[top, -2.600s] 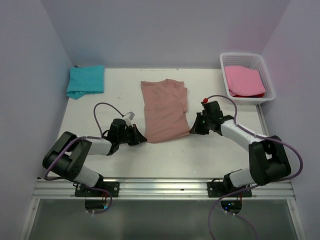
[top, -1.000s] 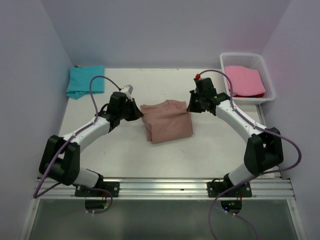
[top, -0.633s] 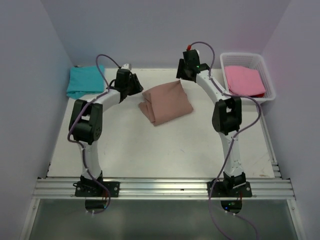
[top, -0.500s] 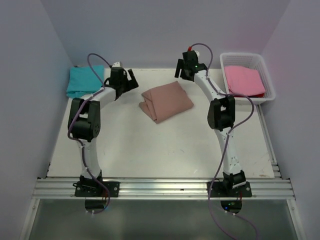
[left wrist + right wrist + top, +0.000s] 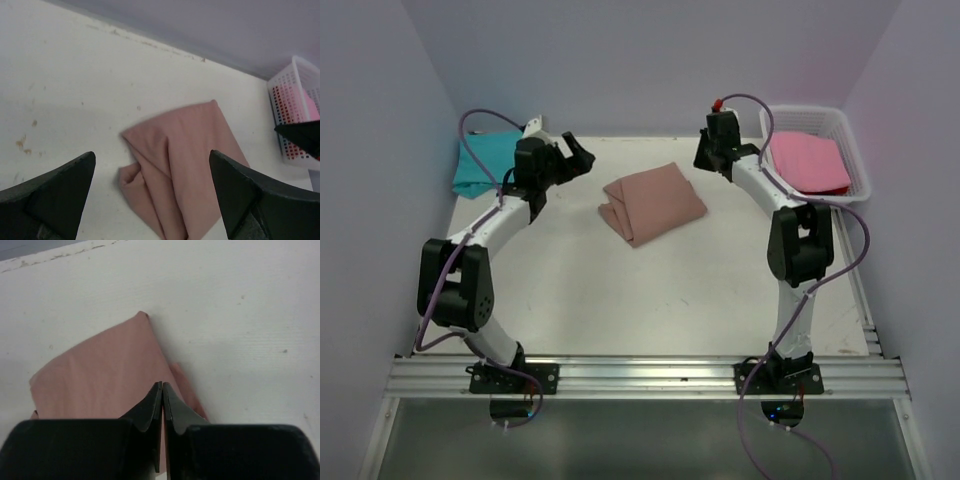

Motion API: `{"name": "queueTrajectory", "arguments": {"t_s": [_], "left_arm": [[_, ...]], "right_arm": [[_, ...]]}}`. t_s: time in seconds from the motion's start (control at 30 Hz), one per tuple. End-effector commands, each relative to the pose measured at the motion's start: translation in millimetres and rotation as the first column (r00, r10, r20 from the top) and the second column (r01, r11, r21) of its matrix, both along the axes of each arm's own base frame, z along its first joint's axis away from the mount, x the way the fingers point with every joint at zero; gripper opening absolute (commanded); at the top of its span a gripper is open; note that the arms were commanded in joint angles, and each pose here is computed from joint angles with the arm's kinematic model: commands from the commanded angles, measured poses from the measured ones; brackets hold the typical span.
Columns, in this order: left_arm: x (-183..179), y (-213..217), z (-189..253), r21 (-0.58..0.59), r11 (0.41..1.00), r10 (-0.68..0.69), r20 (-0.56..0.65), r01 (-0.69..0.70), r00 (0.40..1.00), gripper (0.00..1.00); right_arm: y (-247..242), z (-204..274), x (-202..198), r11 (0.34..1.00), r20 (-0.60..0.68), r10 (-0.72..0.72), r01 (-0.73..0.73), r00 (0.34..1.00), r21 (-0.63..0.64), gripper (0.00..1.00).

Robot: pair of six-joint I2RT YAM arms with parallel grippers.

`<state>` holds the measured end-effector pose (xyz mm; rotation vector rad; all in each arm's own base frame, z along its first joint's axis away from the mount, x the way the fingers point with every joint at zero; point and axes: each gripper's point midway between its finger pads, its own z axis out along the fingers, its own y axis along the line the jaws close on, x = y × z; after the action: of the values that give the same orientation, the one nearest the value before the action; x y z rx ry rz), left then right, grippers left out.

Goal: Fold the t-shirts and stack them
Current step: Put the neatly folded tshirt into the corner of the board with the left arm

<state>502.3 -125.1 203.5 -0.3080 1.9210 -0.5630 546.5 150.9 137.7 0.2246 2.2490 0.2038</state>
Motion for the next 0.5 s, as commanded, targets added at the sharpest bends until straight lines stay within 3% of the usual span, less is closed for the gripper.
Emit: {"name": "queueTrajectory", "arguments": {"t_s": [0.0,0.07,0.2,0.33,0.47], "left_arm": [[-35.7,-23.2,-17.6,-0.122,0.987,-0.107,-0.040,0.102,0.993,1.00],[-59.7,-29.4,-44.2,-0.166,0.980,-0.128,-0.096,0.111,0.987,1.00],[-84.1,-44.1,-63.1,-0.210,0.969,-0.158,-0.121,0.130,0.980,1.00],[-104.2,-65.9,-90.5,-0.223,0.963,-0.193,-0.178,0.151,0.965,1.00],[-108.9,-80.9,-110.2,-0.261,0.951,-0.223,-0.211,0.165,0.952,1.00]], "right_arm": [[27.7,8.5,-0.6,0.984,0.020,0.119,-0.120,0.993,0.132,0.00],[54.0,-10.4,-9.0,0.929,-0.040,0.259,-0.238,0.965,0.285,0.00],[91.7,-9.3,-3.4,0.795,-0.053,0.395,-0.313,0.917,0.520,0.00],[107.1,-26.7,-4.3,0.727,-0.076,0.424,-0.289,0.902,0.623,0.00],[110.5,-57.5,-19.4,0.718,-0.157,0.448,-0.250,0.880,0.650,0.00]]}}
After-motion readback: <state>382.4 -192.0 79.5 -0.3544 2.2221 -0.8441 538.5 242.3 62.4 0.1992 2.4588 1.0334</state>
